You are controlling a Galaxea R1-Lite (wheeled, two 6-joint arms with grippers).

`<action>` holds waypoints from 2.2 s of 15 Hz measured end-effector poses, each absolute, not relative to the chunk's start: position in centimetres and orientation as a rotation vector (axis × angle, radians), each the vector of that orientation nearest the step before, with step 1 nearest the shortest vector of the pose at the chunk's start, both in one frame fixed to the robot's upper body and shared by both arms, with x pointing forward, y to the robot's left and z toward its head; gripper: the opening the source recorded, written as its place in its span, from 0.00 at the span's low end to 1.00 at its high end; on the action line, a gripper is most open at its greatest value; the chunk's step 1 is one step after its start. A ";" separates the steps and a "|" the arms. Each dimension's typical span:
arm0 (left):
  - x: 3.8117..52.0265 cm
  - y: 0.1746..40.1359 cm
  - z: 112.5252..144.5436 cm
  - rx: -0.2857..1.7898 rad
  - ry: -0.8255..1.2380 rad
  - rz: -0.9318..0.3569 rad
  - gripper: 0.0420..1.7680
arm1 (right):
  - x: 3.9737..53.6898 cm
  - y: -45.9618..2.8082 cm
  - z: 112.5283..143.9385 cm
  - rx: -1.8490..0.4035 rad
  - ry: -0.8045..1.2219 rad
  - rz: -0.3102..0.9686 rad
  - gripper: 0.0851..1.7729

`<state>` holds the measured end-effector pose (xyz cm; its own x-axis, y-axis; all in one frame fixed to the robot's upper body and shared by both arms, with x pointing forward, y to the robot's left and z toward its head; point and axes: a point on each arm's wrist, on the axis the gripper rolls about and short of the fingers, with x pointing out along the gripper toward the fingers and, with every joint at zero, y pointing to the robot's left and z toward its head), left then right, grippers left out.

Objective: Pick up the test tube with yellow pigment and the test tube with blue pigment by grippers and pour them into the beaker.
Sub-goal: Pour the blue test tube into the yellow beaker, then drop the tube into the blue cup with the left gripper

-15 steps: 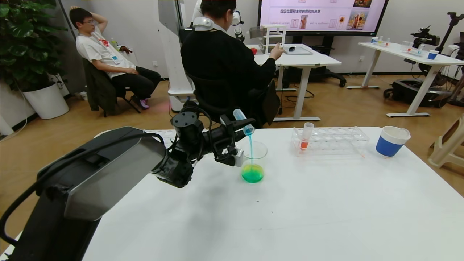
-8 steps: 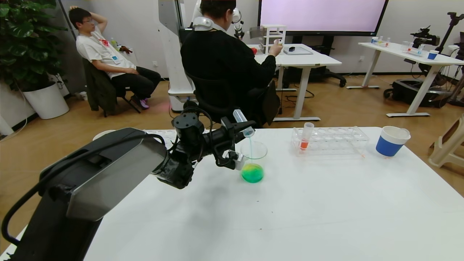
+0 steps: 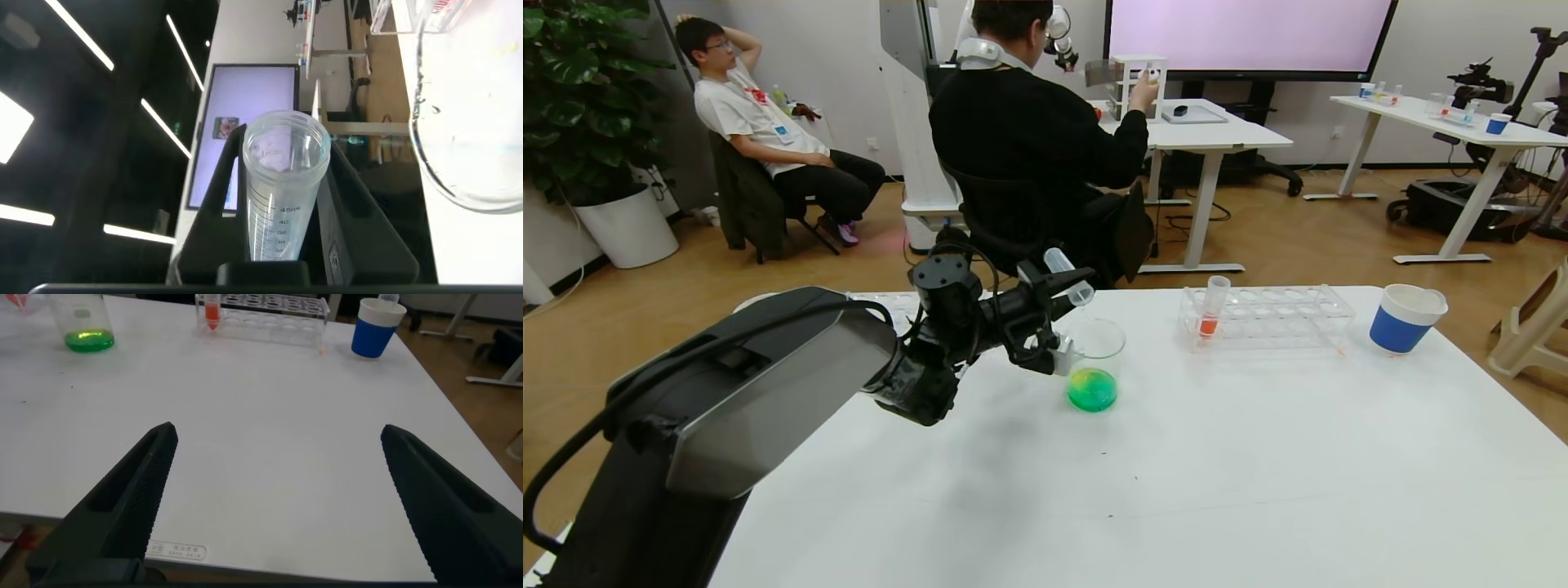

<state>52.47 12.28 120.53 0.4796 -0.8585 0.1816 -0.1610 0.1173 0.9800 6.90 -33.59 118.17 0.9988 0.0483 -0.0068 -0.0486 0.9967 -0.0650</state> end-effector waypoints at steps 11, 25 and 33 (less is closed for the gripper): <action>49.5 10.1 128.8 0.485 -0.511 -0.239 0.26 | 6.9 -33.6 118.2 -0.065 0.005 0.049 0.98; 47.0 10.7 132.2 -0.117 -0.031 0.182 0.26 | 6.9 -33.6 118.2 -0.065 0.005 0.049 0.98; 48.5 24.3 131.4 -0.085 0.006 0.325 0.26 | 6.9 -33.6 118.2 -0.065 0.005 0.049 0.98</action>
<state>48.47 24.35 131.37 0.9477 0.3187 -0.0194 -0.3191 0.9441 -0.0829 6.90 -33.59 118.17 0.9988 0.0483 -0.0068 -0.0486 0.9967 -0.0650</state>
